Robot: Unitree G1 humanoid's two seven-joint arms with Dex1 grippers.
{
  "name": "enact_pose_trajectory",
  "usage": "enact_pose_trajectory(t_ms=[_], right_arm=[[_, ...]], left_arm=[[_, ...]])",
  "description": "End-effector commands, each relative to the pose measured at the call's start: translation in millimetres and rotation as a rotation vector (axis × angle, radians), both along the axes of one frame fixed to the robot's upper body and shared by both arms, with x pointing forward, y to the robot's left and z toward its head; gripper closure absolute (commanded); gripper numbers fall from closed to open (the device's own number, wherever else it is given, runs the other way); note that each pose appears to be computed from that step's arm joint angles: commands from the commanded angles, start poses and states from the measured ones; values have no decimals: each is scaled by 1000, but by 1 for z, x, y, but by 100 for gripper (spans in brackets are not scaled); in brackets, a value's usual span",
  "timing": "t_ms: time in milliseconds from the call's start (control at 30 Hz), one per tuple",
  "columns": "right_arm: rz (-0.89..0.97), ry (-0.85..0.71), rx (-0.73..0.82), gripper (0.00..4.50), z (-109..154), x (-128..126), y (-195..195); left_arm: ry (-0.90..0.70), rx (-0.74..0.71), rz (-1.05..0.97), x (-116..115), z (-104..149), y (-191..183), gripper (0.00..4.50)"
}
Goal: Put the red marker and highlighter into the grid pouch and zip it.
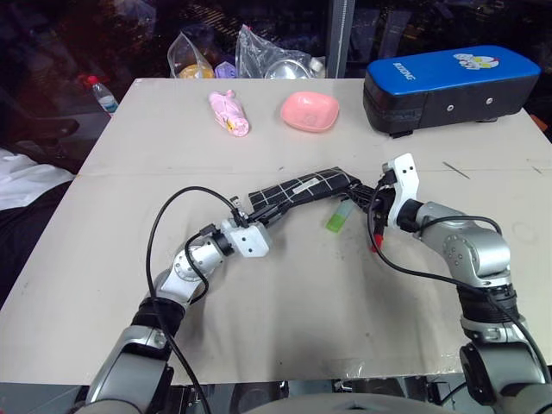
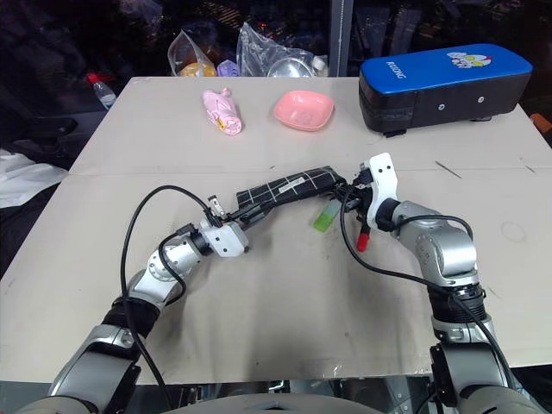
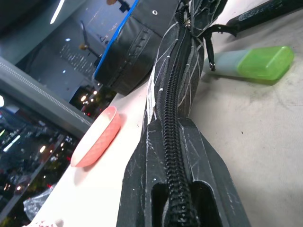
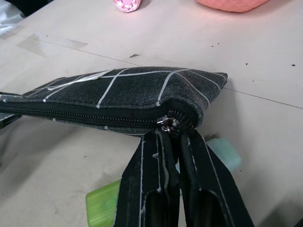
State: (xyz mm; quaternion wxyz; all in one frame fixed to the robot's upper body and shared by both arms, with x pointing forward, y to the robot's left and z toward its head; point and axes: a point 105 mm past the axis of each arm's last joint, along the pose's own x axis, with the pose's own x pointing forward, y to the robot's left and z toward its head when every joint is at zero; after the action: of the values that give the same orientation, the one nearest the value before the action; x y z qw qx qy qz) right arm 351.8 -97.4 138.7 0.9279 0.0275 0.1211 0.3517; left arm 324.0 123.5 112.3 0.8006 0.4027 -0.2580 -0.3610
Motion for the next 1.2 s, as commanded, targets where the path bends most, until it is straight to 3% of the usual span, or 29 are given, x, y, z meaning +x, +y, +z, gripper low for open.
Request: enact_pose_trajectory(t_ms=[33,133,233,367,1133,1200], right_arm=[[3,-89,-5,450,20,4,8],[2,-95,-5,450,22,5,10],[8,-97,6,354,24,7,15],[4,-127,2,167,28,9,21],[-57,-126,-27,167,19,21,37],[-62,-128,-28,245,18,23,37]], left_arm=[[-45,-24,28,-3,13,-2,449],[-31,-27,55,-6,12,-2,449],[-22,-48,103,-9,12,1,450],[-30,-103,213,-11,19,8,450],[45,-184,293,-20,13,-3,450],[48,-184,293,-21,12,-4,450]])
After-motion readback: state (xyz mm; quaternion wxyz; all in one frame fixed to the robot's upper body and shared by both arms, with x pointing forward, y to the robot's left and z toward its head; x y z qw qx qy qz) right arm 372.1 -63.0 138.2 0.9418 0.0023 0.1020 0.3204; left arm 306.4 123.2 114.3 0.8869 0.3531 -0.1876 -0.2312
